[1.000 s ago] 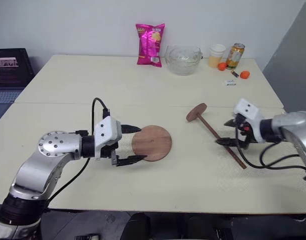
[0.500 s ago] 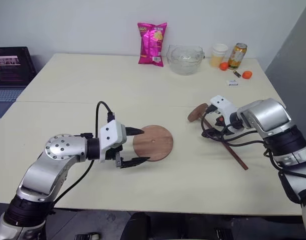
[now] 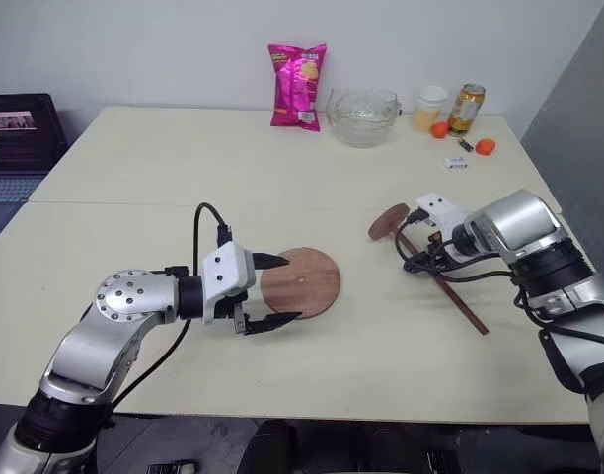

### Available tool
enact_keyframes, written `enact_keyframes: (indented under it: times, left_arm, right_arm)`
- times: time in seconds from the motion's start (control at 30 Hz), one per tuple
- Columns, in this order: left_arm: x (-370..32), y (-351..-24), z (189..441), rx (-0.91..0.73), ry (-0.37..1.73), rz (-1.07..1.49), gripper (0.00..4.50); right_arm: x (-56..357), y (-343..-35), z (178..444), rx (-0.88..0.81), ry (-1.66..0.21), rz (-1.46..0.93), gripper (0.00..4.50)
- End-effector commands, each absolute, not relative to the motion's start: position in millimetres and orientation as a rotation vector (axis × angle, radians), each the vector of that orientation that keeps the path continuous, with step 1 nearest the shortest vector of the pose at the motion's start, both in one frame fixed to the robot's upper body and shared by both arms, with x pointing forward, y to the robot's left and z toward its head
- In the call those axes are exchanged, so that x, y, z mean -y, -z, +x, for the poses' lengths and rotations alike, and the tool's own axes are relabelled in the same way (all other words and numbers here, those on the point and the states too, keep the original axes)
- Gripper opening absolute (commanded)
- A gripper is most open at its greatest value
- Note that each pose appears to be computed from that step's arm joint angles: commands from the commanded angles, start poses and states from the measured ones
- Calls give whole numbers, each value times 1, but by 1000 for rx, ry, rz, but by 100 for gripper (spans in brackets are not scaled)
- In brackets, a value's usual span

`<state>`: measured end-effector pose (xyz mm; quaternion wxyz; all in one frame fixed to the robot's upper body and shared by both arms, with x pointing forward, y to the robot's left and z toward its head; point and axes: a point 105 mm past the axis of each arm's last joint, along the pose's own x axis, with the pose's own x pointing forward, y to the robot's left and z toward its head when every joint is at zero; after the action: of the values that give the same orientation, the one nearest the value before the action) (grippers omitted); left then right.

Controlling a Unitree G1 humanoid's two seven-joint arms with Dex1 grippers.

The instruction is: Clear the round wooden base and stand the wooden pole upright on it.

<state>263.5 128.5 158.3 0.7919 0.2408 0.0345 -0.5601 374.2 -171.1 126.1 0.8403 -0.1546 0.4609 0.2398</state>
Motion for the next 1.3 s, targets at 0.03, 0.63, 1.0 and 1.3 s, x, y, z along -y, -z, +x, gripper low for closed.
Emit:
enact_keyframes:
  times: [0.03, 0.63, 1.0, 1.3]
  left_arm:
    - [-132, -164, 264, -41, 1184, 546, 450]
    - [-140, -164, 265, -48, 1142, 521, 450]
    - [-196, -180, 262, -119, 935, 455, 450]
    - [-209, -188, 253, -139, 869, 423, 450]
  right_arm:
    - [168, -138, 378, -942, -507, -329, 272]
    - [148, -164, 383, -878, -553, -185, 25]
    - [70, -263, 358, -89, -953, -196, 25]
    - [22, -269, 319, 389, -1148, -83, 25]
